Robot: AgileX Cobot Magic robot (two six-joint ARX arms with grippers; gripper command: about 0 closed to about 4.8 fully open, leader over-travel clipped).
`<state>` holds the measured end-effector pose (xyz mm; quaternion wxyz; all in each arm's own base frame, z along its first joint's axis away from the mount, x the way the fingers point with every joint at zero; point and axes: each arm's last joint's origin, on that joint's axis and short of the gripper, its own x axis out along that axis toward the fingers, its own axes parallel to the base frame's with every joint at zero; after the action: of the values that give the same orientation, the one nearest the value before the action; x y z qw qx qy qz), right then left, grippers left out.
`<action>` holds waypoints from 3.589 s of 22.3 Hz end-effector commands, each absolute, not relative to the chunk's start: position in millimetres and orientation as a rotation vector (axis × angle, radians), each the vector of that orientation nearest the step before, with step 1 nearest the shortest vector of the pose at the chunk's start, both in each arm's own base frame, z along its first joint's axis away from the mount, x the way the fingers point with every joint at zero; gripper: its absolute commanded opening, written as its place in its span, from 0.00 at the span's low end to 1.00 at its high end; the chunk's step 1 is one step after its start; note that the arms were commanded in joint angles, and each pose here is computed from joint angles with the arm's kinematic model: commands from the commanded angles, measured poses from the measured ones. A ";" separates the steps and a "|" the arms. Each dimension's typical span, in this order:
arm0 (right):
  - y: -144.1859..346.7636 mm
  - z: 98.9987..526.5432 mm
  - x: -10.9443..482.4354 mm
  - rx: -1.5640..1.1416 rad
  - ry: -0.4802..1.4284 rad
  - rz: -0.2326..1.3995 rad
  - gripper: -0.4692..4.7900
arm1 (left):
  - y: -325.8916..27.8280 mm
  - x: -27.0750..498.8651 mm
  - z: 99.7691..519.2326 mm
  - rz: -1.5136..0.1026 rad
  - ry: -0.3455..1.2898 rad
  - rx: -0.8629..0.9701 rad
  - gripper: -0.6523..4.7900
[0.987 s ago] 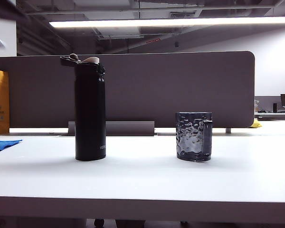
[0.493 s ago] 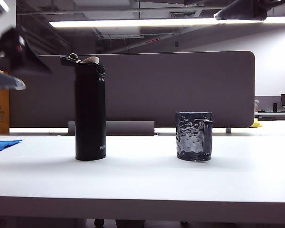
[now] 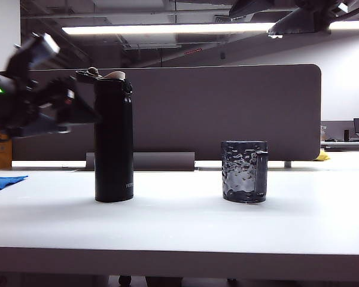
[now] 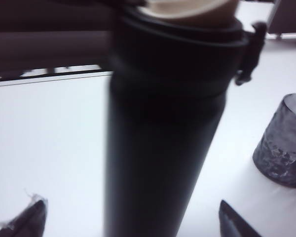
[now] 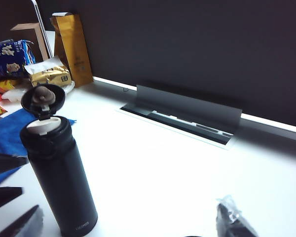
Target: Pick up the black thermos, pour some water into the cup, then place the black thermos back on the table.
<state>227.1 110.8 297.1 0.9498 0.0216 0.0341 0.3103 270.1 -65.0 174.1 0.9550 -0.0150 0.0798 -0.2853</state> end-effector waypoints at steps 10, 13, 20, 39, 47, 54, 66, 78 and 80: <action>111.0 300.8 227.0 0.043 0.046 0.631 1.00 | -83.1 297.2 170.5 -0.693 0.137 0.040 1.00; 111.0 300.6 227.1 0.043 0.047 0.631 1.00 | -84.1 299.5 168.0 -0.695 0.138 0.057 1.00; 111.1 298.3 227.2 0.040 0.069 0.630 1.00 | -89.5 305.5 163.0 -0.704 0.145 0.057 1.00; 111.0 294.3 226.9 0.035 0.105 0.629 1.00 | -100.5 325.9 151.0 -0.650 0.150 0.059 1.00; 110.9 292.1 226.7 -0.006 0.116 0.631 1.00 | -101.2 326.4 152.7 -0.654 0.133 0.060 0.26; 107.8 290.2 223.2 -0.023 0.179 0.601 1.00 | -140.5 369.7 220.9 -0.709 -0.005 0.254 0.11; 102.3 264.8 222.5 -0.149 0.400 0.453 0.09 | -232.3 406.1 240.2 -0.527 -0.151 1.132 0.11; 110.2 242.0 236.1 -0.148 0.492 0.503 0.09 | -237.2 405.4 250.2 -0.542 -0.483 1.486 0.11; 110.9 242.7 236.2 -0.143 0.485 0.523 0.09 | -237.2 405.4 252.3 -0.505 -0.535 1.587 0.11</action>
<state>235.3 109.9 238.7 0.9330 -0.0750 0.2507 0.2469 405.9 -237.3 231.7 0.6531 0.6837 -0.1862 -0.2671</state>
